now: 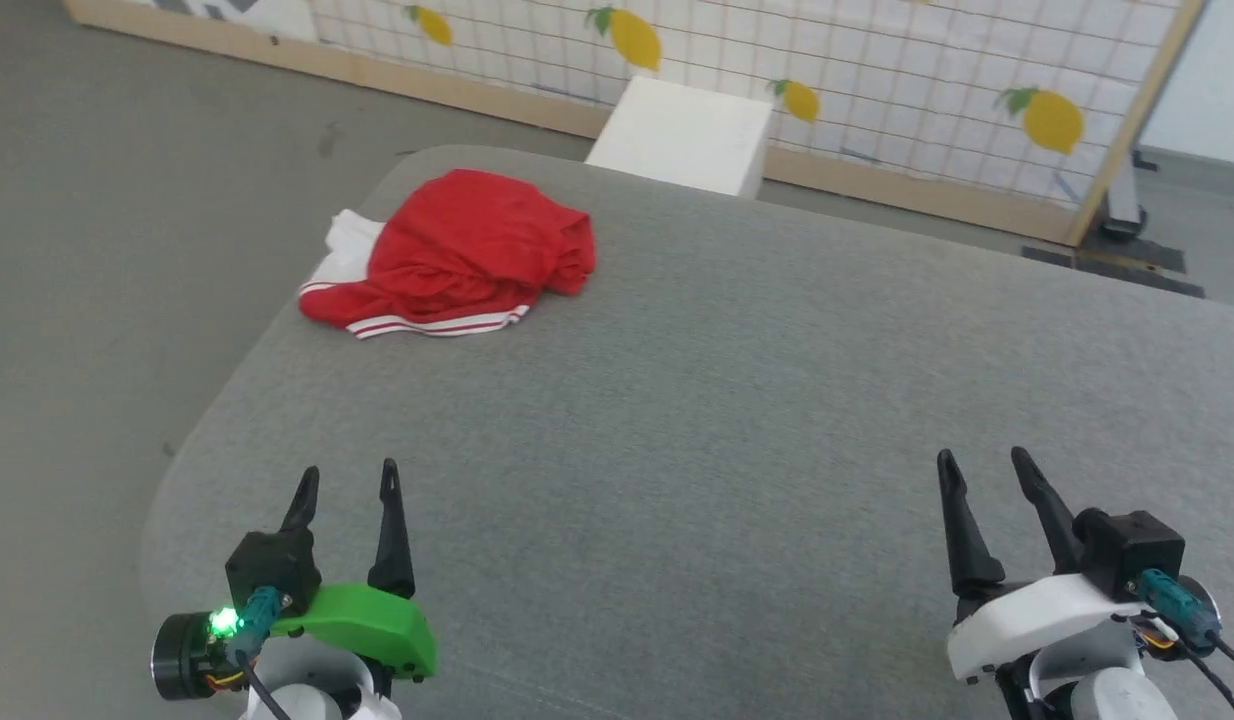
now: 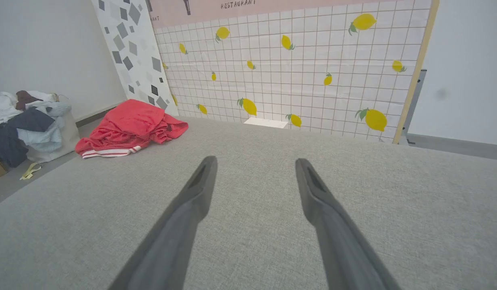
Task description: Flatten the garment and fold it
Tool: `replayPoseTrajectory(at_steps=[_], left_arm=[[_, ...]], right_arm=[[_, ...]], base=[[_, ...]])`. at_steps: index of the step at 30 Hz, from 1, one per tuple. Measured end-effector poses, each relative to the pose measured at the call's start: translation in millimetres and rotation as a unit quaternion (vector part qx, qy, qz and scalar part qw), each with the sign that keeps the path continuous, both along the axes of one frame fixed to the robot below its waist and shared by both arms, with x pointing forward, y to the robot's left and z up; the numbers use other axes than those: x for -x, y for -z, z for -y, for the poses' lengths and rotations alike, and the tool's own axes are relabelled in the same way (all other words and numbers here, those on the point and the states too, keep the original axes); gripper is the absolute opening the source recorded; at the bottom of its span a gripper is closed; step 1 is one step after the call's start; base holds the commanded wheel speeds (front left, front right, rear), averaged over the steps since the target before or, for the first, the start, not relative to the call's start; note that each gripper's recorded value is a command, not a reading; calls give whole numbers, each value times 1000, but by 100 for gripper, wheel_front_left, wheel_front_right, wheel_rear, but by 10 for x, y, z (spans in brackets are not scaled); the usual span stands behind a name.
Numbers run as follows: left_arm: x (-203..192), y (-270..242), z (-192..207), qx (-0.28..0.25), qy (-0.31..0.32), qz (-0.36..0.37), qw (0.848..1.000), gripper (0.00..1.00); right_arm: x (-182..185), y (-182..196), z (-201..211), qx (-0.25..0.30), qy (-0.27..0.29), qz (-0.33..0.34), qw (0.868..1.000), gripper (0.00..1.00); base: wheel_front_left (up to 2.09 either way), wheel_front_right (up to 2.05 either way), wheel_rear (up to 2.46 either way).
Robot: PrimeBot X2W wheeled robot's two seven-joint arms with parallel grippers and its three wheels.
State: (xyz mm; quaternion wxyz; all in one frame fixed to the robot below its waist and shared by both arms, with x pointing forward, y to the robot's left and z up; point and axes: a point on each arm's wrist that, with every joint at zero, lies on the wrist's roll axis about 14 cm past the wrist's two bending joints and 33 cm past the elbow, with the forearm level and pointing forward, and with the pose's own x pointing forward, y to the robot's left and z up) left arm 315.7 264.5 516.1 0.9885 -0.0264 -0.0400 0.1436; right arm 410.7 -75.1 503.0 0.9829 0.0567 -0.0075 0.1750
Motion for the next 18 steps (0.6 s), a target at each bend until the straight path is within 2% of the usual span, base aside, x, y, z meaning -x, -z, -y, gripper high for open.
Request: replayPoseTrajectory(at_steps=[18], left_arm=[[531, 53, -489, 14, -96, 6, 995, 100]], right_arm=[[-53, 134, -711, -13, -91, -17, 996, 100]], base=[[0, 0, 0]])
